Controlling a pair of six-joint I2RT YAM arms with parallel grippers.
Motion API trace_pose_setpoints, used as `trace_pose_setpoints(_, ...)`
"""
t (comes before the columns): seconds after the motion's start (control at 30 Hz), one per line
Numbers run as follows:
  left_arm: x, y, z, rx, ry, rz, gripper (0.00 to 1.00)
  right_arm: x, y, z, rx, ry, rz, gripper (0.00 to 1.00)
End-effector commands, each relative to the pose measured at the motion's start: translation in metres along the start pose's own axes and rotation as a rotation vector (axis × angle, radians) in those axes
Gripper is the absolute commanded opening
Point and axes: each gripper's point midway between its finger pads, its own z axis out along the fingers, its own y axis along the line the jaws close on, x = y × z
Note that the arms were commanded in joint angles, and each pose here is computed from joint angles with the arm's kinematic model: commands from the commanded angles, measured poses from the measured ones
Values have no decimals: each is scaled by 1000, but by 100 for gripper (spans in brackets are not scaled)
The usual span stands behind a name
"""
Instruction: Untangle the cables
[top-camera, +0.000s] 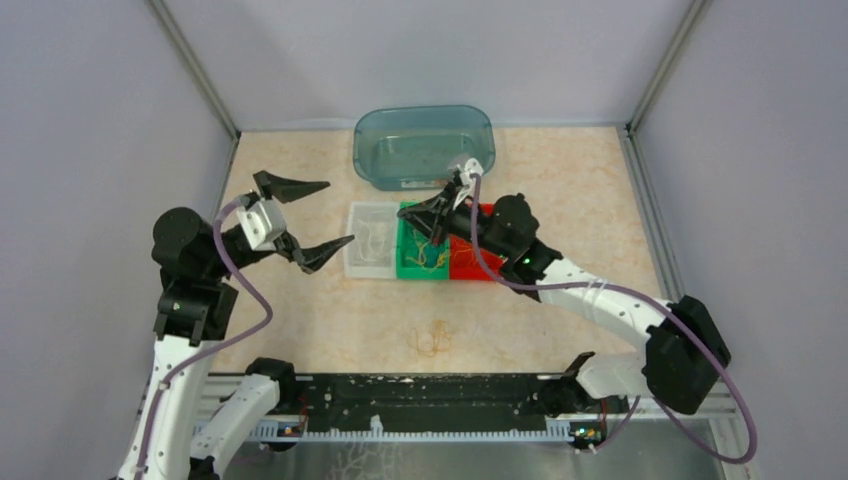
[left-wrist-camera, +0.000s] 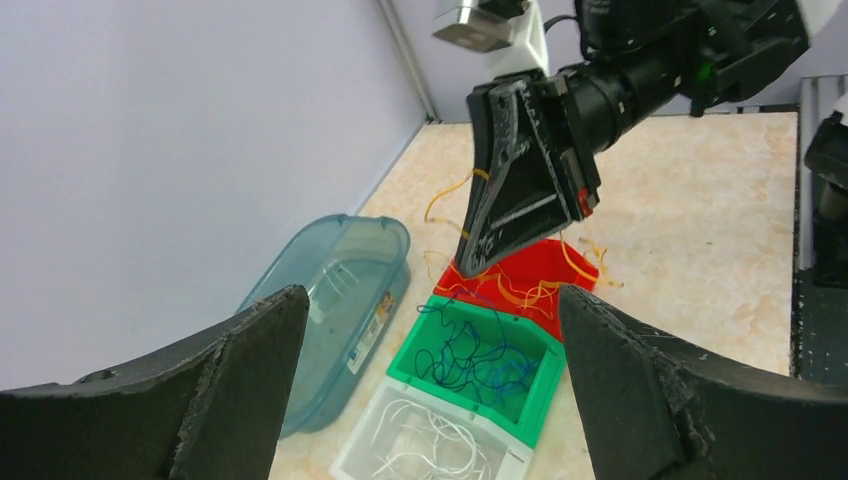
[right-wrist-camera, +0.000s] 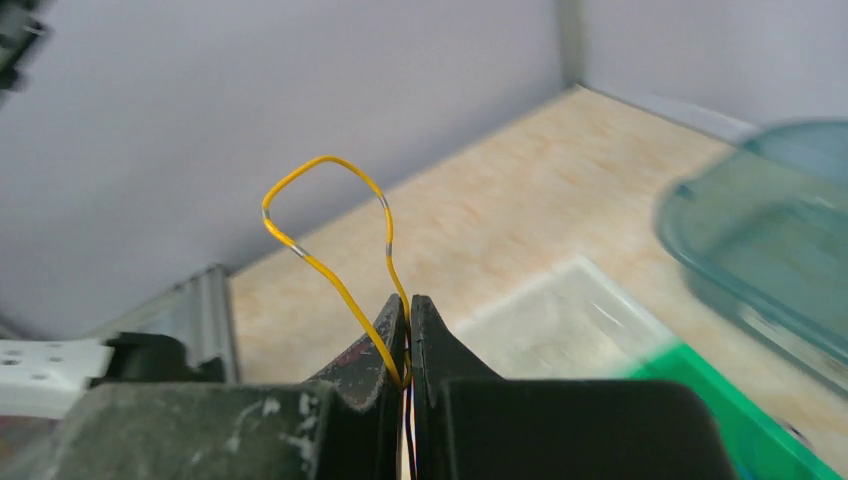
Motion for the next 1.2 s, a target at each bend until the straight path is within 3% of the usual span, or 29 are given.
trace_pose_setpoints(0.0,12,17,-2,-89,66,-31,100,17,-75,-46,326,120,-128,0)
trace_pose_setpoints(0.2,24,24,-2,-130,113,-80,100,46,-157,-95,656,207,-139,0)
trace_pose_setpoints(0.37,22,23,-5,-133,114,-63,100,68,-197,-109,797,275,-128,0)
trace_pose_setpoints(0.57,22,22,-6,-135,119,-65,100,97,-238,-118,929,383,-154,0)
trace_pose_setpoints(0.87,21,22,-7,-137,115,-54,100,106,-255,-125,985,386,-204,1)
trace_pose_setpoints(1.0,20,22,-7,-140,113,-51,100,103,-252,-123,979,383,-188,24)
trace_pose_setpoints(1.17,19,21,-7,-134,109,-41,100,83,-245,-119,967,338,-192,34)
